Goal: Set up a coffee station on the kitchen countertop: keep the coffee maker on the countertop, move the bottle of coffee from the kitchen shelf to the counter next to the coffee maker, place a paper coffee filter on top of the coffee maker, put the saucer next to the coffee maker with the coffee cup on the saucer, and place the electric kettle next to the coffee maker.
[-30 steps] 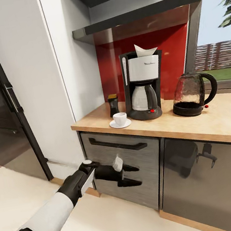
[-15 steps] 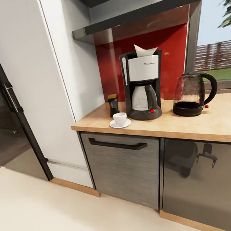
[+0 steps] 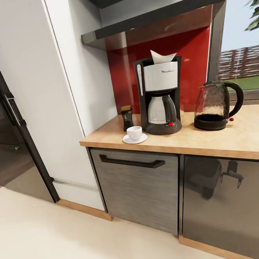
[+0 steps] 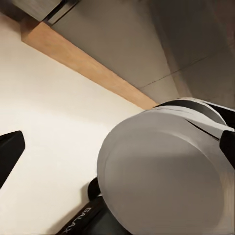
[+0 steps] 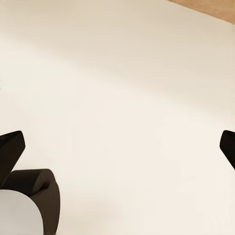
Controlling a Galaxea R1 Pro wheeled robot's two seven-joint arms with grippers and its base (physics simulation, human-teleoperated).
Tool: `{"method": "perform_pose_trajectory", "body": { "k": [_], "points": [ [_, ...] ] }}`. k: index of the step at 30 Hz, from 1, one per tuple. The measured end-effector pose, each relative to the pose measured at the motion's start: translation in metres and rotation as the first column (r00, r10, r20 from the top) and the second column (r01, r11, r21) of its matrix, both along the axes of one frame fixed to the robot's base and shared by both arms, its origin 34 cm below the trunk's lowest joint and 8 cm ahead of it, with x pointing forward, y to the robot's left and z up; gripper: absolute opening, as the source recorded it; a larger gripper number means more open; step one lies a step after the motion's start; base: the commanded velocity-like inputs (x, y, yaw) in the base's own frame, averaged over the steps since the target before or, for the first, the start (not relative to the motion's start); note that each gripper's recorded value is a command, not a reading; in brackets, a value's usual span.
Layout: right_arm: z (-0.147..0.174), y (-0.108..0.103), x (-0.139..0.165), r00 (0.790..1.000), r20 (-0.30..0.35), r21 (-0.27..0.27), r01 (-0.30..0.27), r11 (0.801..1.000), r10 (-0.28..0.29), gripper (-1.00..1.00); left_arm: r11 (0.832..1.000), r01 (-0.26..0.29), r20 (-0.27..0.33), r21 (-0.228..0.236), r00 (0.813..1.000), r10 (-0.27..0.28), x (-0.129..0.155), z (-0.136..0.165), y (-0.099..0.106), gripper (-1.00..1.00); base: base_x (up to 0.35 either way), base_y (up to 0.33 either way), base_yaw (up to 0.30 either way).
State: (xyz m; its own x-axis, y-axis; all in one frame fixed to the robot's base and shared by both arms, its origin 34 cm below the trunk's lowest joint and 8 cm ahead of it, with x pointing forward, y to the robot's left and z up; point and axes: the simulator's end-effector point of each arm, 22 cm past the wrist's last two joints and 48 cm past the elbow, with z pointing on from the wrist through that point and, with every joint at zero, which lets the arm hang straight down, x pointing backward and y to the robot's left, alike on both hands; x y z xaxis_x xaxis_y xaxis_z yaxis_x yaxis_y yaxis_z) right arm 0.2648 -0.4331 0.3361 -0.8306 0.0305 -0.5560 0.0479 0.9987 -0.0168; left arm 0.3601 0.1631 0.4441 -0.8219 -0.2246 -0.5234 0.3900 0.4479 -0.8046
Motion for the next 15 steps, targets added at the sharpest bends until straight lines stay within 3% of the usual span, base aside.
{"method": "perform_pose_trajectory", "body": {
  "k": [3,8,15],
  "points": [
    [-0.002,0.003,-0.002,1.000,-0.006,0.006,0.000,1.000,0.000,1.00,1.000,-0.023,-0.001,0.009,1.000,0.023,0.003,-0.001,0.007,1.00,0.000,0.000,0.000],
    [-0.002,-0.003,-0.006,1.000,-0.015,0.005,0.004,1.000,-0.004,1.00,0.998,-0.061,0.003,-0.001,0.998,0.061,0.011,-0.001,0.002,1.00,0.000,0.000,0.000],
    [-0.002,-0.003,-0.006,1.000,-0.015,0.005,0.004,1.000,-0.004,1.00,0.998,-0.061,0.003,-0.001,0.998,0.061,0.011,-0.001,0.002,1.00,0.000,0.000,0.000]
  ]
}}
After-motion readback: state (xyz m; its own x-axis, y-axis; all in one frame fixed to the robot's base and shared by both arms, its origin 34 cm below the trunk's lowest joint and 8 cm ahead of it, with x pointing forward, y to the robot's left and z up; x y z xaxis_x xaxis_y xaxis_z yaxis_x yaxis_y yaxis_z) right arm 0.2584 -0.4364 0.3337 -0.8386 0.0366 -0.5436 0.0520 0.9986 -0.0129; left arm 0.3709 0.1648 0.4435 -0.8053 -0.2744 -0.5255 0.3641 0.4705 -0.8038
